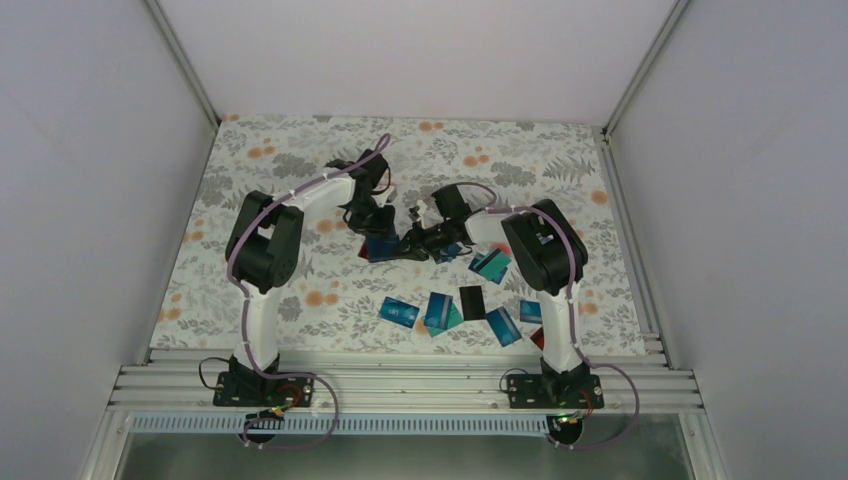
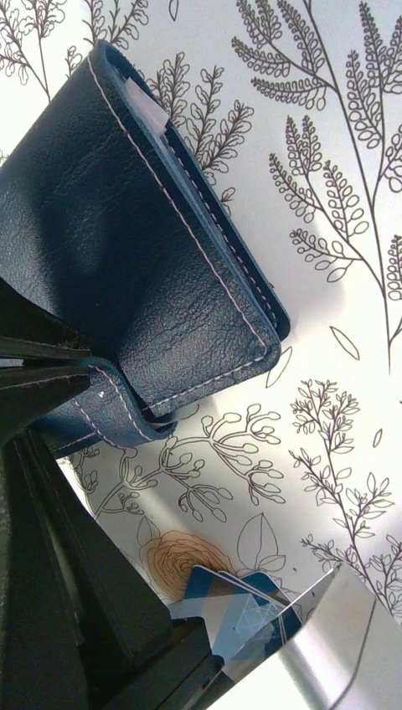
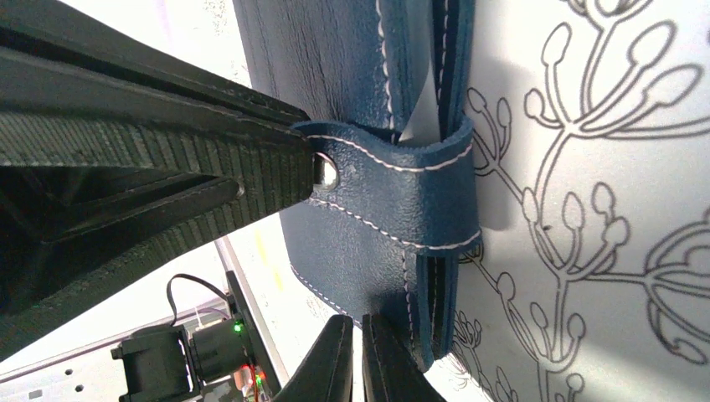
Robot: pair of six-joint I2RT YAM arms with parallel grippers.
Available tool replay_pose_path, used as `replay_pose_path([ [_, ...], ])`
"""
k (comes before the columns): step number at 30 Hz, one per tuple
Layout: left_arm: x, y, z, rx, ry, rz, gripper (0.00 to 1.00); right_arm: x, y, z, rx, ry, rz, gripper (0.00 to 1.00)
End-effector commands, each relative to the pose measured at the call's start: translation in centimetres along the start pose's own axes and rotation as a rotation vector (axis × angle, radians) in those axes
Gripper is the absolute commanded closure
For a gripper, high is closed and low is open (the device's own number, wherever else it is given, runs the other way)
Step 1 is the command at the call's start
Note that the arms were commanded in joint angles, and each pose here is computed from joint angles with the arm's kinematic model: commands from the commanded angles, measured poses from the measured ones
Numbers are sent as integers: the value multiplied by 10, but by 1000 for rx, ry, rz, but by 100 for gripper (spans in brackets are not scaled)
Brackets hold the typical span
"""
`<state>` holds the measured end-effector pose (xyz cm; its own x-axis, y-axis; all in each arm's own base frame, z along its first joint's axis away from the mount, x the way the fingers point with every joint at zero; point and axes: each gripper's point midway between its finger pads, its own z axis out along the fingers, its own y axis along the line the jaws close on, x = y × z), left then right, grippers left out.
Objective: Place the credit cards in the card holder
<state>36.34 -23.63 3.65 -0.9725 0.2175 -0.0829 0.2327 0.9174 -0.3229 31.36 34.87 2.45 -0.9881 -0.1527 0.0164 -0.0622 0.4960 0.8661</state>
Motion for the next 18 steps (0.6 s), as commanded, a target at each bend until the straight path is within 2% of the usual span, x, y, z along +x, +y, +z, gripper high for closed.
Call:
replay_pose_path([
  [1, 12, 41, 14, -146, 36, 5, 98, 20, -73, 11, 224, 17, 162, 96],
  [18, 18, 80, 31, -247, 51, -9, 98, 24, -78, 11, 263, 56, 163, 96],
])
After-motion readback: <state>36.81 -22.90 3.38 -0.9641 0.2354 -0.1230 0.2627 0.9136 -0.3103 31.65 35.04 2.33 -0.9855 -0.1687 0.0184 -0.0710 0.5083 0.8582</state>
